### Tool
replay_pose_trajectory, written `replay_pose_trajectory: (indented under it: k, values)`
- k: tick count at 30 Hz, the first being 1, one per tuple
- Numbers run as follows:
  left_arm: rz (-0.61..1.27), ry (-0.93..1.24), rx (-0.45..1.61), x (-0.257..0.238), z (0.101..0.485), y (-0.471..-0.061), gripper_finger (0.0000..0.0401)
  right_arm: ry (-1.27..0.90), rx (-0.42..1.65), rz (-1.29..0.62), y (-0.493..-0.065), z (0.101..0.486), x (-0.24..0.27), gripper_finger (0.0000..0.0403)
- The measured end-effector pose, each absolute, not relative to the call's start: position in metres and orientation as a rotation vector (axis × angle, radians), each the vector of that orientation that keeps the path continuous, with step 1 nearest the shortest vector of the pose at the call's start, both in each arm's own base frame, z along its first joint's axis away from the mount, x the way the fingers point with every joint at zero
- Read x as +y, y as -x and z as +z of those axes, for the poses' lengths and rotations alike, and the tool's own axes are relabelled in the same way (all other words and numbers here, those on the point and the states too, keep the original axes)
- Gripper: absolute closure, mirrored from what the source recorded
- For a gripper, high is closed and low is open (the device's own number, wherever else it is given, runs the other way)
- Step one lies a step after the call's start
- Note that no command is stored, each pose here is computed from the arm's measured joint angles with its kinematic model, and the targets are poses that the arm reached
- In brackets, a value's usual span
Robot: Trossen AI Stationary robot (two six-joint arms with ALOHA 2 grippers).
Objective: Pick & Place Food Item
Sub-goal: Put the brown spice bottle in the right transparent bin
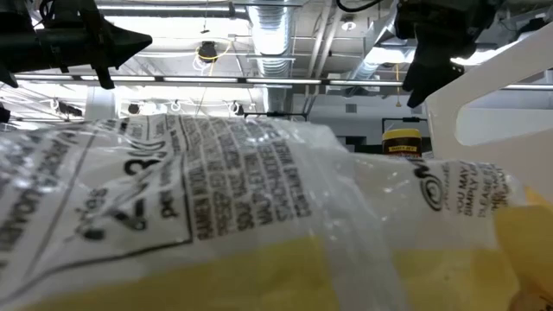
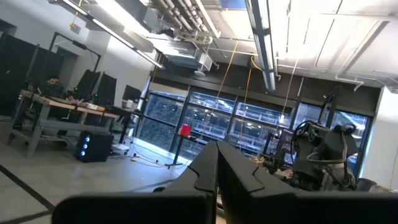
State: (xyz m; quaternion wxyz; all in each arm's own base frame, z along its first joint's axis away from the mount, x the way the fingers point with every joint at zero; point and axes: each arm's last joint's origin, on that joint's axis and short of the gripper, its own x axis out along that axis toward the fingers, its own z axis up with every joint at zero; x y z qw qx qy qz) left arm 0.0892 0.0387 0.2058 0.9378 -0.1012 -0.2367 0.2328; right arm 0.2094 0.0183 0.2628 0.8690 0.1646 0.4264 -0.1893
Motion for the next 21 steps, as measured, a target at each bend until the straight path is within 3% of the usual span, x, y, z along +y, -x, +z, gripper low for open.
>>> replay_pose_trajectory:
  k: [21]
  values:
    - [0.476, 0.207, -0.483, 0.039, 0.206, -0.089, 0.0401, -0.397, 0.871, -0.451, -0.209, 0.248, 0.019, 0.012]
